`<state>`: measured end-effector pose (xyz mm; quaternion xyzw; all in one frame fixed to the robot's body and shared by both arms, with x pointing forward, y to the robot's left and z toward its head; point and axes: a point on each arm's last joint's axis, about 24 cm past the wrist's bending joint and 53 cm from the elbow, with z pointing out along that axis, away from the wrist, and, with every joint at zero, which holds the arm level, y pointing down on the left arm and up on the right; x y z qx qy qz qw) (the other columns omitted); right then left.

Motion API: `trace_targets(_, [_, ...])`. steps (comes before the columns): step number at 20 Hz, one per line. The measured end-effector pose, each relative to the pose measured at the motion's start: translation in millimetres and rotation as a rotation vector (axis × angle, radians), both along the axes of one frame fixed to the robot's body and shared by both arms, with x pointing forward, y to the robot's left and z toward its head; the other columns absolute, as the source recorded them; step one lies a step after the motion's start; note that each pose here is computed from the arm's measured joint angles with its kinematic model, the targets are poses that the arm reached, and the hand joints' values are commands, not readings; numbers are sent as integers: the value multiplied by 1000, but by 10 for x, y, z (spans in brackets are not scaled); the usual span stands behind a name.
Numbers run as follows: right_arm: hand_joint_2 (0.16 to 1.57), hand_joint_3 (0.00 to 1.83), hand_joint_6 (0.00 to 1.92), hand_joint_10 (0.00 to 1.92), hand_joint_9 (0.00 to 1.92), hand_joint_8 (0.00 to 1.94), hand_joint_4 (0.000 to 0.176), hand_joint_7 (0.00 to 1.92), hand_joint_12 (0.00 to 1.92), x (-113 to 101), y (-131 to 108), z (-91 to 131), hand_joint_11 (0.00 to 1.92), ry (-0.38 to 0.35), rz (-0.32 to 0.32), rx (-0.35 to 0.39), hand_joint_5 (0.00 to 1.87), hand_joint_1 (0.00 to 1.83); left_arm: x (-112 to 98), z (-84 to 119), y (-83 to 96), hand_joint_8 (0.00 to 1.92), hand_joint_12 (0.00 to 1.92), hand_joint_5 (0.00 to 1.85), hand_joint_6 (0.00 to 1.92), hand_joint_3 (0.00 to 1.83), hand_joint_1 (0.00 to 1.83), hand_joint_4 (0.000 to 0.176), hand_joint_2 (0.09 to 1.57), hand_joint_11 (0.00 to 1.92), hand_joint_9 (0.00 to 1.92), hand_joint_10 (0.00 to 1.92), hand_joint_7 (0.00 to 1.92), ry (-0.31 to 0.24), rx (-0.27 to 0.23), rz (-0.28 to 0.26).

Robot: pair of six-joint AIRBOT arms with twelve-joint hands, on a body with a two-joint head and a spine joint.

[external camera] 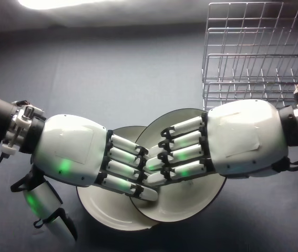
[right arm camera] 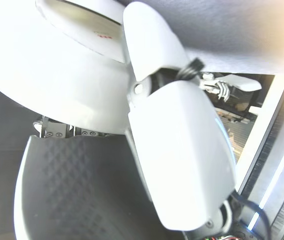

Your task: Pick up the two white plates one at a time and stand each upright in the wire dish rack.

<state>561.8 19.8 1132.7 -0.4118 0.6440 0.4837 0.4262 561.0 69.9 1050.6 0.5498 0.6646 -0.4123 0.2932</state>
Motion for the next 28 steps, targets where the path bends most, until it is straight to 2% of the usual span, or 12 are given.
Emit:
trace_targets(4, [1240,2,16,22,222,13,0,166,1004,29,13,-16,0,5,-14,-3,218,1311,3,0,4,0,0,0,0,12,0,0,1052,0,0,0,0,0,1,1])
trace_targets(7, [1240,0,20,40,418,12,0,356,1184,32,12,-17,13,5,-15,-4,402,1366,5,-1,5,0,0,0,0,13,0,0,1056,0,0,0,0,0,1,2])
trace_targets(10, [1231,1,19,45,613,12,0,529,1141,35,12,-13,235,6,-17,-2,573,1418,5,-2,5,0,0,0,0,12,0,0,1056,0,0,0,0,1,1,2])
trace_targets(11, [1160,10,29,59,673,26,0,591,1570,38,13,-7,477,5,-18,1,623,1748,5,-2,5,0,0,0,0,13,0,0,1058,0,0,0,0,2,1,2])
trace_targets(12, [1121,80,60,1124,606,52,0,736,1729,44,20,13,617,13,-22,12,757,1752,8,-2,9,0,0,0,0,15,0,0,1063,0,0,0,0,2,2,3])
trace_targets(13, [1187,21,1071,1331,667,894,0,754,1750,35,26,27,688,8,-18,17,729,1526,11,-2,8,0,0,0,0,13,0,0,1061,0,0,0,0,2,2,4])
trace_targets(14, [1197,1,1249,1356,689,1029,0,791,1769,27,28,41,686,8,-14,22,746,1481,10,-3,8,0,0,0,0,13,0,0,1062,0,0,0,0,2,2,4])
trace_targets(16, [1120,0,1091,1073,893,847,0,974,1581,30,23,72,789,18,-16,35,871,1487,5,-7,16,0,0,0,0,14,0,0,1065,0,0,0,0,2,4,0])
trace_targets(19, [1075,2,970,898,1003,705,0,1064,1457,24,25,82,889,19,-13,40,943,1494,6,-5,15,0,0,0,0,12,0,0,1063,0,0,0,0,3,4,1])
trace_targets(22, [1055,0,927,807,1044,604,0,1142,1375,9,33,106,949,17,-6,47,961,1498,22,44,0,0,0,0,0,15,0,0,1071,0,0,0,0,-2,-7,9])
trace_targets(25, [1057,1,928,840,1014,610,0,1147,1369,12,43,144,960,17,-5,58,954,1497,36,130,-8,0,0,0,0,14,0,0,1071,0,0,0,0,0,-27,34])
trace_targets(28, [1064,1,943,862,1001,678,0,1104,1394,30,51,210,932,25,-11,81,958,1496,144,218,167,0,0,0,0,16,0,0,1078,0,0,0,0,-20,-18,95])
